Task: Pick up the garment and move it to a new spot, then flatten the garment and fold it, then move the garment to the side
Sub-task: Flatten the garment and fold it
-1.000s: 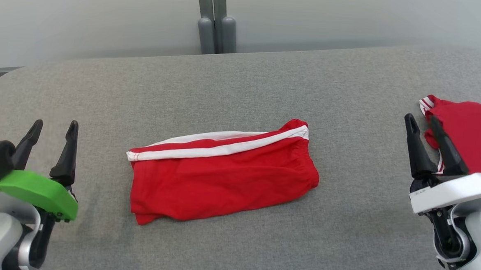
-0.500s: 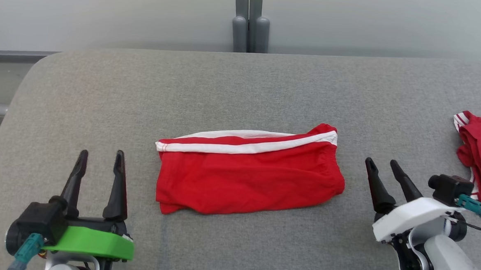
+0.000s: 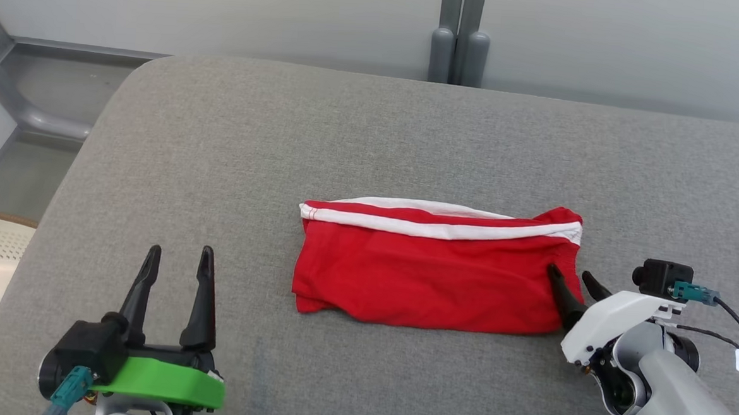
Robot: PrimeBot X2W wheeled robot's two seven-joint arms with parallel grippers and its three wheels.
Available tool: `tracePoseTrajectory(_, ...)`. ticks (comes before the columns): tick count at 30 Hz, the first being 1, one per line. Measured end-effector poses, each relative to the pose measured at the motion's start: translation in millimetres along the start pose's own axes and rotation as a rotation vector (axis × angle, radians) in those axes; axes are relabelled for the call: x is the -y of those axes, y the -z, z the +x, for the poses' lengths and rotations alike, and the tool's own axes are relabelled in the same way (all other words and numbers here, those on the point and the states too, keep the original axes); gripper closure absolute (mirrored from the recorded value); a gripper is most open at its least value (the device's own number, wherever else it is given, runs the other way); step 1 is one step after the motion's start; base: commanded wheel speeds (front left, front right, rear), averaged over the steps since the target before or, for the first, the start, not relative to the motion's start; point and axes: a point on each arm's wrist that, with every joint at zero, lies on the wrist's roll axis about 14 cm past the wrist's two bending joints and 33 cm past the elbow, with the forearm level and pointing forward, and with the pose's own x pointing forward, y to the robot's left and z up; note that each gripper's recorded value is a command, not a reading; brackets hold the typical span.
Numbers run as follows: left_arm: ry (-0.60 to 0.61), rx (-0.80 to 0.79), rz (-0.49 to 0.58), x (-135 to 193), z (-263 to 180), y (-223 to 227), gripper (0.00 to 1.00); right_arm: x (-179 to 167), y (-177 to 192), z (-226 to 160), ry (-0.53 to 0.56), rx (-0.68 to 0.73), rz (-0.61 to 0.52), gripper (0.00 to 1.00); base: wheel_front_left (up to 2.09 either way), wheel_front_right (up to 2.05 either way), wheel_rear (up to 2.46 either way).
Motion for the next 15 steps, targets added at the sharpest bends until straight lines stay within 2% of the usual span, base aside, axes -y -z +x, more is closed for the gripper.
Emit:
tracePoseTrajectory(9, -0.037, -0.027, -0.001, -11.7, -9.0, 10.5, 0.0, 20.0, 22.4, 14.4, 0.09, -0.097, 0.087, 0.0, 0.0, 0.0, 0.0)
tracePoseTrajectory(13, -0.049, -0.037, 0.002, -15.9, -11.1, 13.4, 0.0, 15.8, 28.5, 21.7, 0.095, -0.131, 0.121, 0.0, 0.0, 0.0, 0.0)
tracePoseTrajectory(14, -0.049, -0.039, 0.003, -16.2, -11.5, 14.2, 0.0, 13.4, 31.1, 23.0, 0.092, -0.144, 0.133, 0.04, 0.0, 0.0, 0.0)
tracePoseTrajectory(15, -0.048, -0.039, 0.002, -16.0, -11.5, 14.4, 0.0, 12.2, 32.3, 23.7, 0.091, -0.149, 0.14, 0.47, 0.0, 0.0, 0.0)
